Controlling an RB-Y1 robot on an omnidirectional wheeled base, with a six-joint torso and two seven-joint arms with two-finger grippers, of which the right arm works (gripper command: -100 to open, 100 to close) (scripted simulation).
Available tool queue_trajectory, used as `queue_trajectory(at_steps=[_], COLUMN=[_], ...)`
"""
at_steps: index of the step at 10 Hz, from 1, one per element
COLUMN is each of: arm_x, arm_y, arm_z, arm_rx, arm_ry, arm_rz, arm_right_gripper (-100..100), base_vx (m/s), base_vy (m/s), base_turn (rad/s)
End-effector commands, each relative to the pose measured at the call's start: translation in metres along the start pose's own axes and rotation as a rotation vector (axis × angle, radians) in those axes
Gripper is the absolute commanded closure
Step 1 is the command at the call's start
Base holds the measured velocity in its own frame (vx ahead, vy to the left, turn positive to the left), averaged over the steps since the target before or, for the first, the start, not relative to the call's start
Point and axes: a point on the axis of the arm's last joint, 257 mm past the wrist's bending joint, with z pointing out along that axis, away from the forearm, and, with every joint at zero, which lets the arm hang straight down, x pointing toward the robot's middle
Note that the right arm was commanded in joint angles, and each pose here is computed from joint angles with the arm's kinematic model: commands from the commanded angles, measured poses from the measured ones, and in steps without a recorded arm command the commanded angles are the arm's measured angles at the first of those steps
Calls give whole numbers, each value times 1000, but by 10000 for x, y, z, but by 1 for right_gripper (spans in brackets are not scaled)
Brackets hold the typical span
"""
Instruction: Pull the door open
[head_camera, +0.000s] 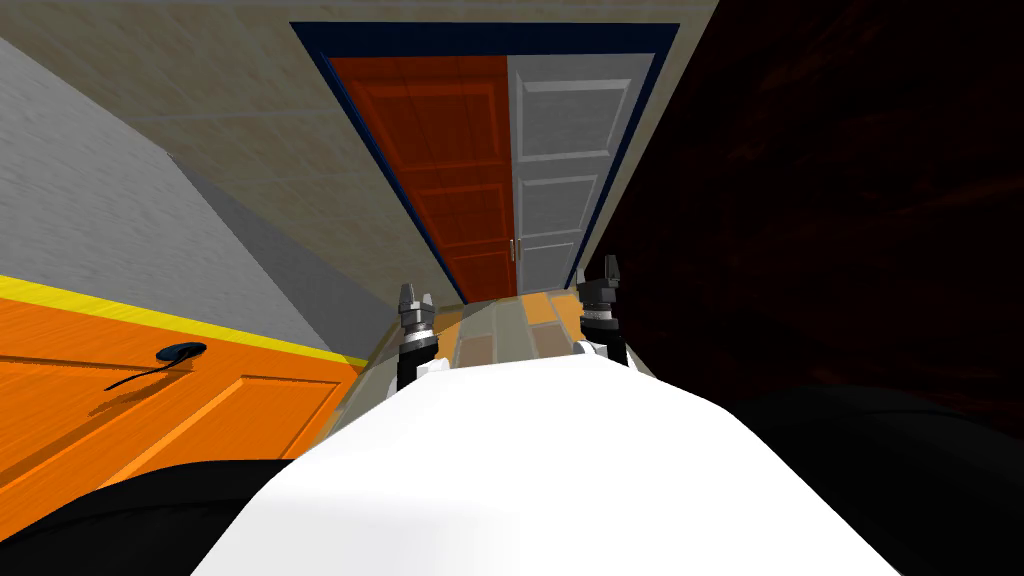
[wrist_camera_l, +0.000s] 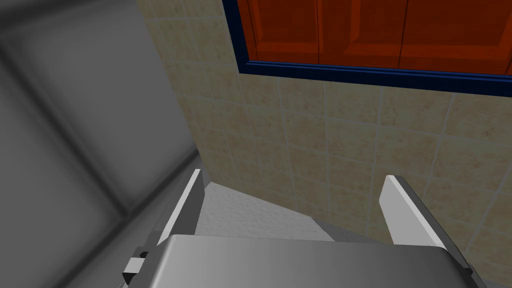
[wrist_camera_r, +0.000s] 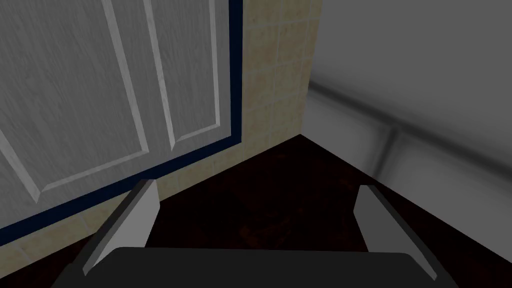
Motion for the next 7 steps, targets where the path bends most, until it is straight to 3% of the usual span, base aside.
queue_trajectory(at_steps=[1, 7], arm_x=[-12, -78], arm_y=[-106, -490], arm_z=[-41, -215], arm_rx=[19, 87], arm_ry=[1, -13], arm_rz=[43, 201], arm_right_gripper=[-100, -100], base_vx=[115, 154], base_vy=[4, -2], base_turn=[65, 63])
